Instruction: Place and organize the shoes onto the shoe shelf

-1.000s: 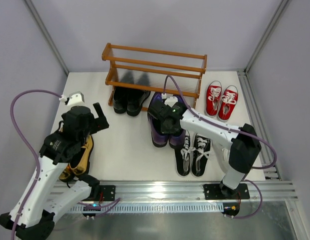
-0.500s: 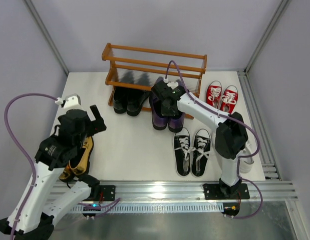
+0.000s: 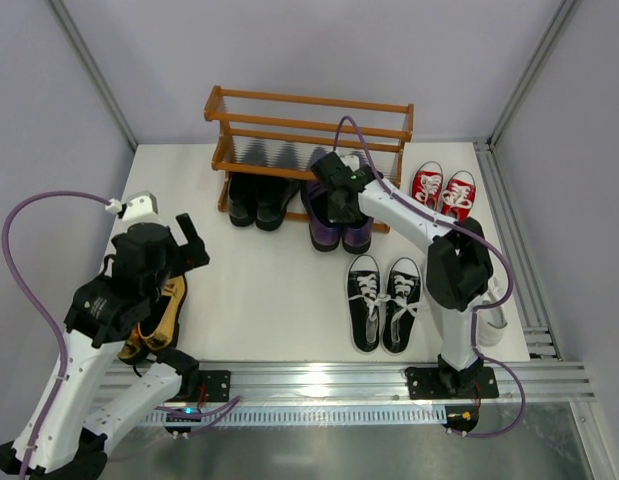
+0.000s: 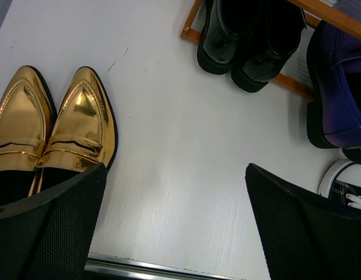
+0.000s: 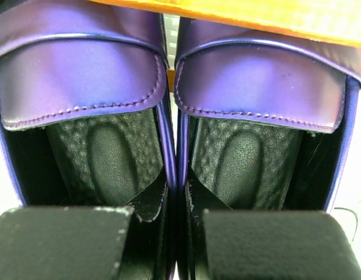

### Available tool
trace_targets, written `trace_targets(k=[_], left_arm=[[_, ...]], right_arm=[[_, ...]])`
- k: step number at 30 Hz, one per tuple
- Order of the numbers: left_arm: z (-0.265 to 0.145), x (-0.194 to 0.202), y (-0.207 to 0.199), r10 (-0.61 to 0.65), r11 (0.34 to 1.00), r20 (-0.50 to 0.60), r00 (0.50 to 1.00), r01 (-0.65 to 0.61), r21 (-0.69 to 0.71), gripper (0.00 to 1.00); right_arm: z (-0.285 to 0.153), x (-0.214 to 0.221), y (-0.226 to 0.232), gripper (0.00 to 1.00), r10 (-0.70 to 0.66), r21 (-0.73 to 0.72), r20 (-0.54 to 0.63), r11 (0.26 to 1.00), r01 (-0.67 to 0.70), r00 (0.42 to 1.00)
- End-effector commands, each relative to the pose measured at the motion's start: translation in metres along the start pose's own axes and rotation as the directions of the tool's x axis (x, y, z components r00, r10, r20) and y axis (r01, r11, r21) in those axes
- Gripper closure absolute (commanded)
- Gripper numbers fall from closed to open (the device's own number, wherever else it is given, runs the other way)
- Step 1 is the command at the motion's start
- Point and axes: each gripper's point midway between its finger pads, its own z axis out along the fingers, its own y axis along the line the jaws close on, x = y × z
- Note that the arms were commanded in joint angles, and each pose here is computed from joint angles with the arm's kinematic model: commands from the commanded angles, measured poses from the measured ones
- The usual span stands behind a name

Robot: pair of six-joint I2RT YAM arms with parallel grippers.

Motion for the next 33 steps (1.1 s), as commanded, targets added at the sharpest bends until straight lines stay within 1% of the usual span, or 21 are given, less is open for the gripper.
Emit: trace_targets(k=[1, 6, 12, 14, 18, 20, 21, 26, 33], left_arm=[[-0.013, -0.012, 0.001, -0.016, 1.000, 0.034, 0.999, 0.015, 0.022, 0.00], [-0.015, -0.010, 0.002, -0.017, 1.000, 0.025, 1.000, 0.016, 0.023, 0.00], [-0.017, -0.008, 0.002, -0.016, 1.000, 0.018, 1.000, 0.016, 0.027, 0.00], [-0.017, -0.007, 0.002, -0.015, 0.999, 0.013, 1.000, 0.014, 0.029, 0.00], [-0.016, -0.006, 0.001, -0.014, 0.999, 0.010, 1.000, 0.014, 0.031, 0.00], [-0.016, -0.007, 0.001, -0.015, 0.999, 0.010, 1.000, 0.015, 0.033, 0.00], [-0.016, -0.006, 0.001, -0.015, 0.999, 0.008, 1.000, 0.014, 0.033, 0.00], [-0.017, -0.005, 0.000, -0.010, 0.999, -0.002, 1.000, 0.010, 0.034, 0.00], [-0.019, -0.005, 0.002, -0.010, 0.999, -0.001, 1.000, 0.010, 0.033, 0.01]], right_arm=[[-0.030, -0.095, 0.010, 0.96, 0.148, -0.097, 0.288, 0.987, -0.125, 0.946], [-0.017, -0.101, 0.000, 0.96, 0.182, -0.079, 0.279, 0.983, -0.167, 0.943], [0.004, -0.099, -0.006, 0.96, 0.157, -0.049, 0.263, 0.988, -0.149, 0.952], [0.009, -0.098, -0.008, 0.96, 0.145, -0.045, 0.269, 0.989, -0.138, 0.952], [0.008, -0.105, -0.010, 0.96, 0.139, -0.056, 0.338, 0.990, -0.128, 0.931], [0.009, -0.104, -0.013, 0.96, 0.127, -0.047, 0.351, 0.992, -0.118, 0.928], [0.005, -0.110, -0.013, 0.96, 0.135, -0.054, 0.377, 0.991, -0.124, 0.916], [0.006, -0.117, -0.012, 0.96, 0.129, -0.065, 0.398, 0.992, -0.112, 0.908], [0.021, -0.117, -0.013, 0.96, 0.153, -0.068, 0.384, 0.988, -0.137, 0.911]])
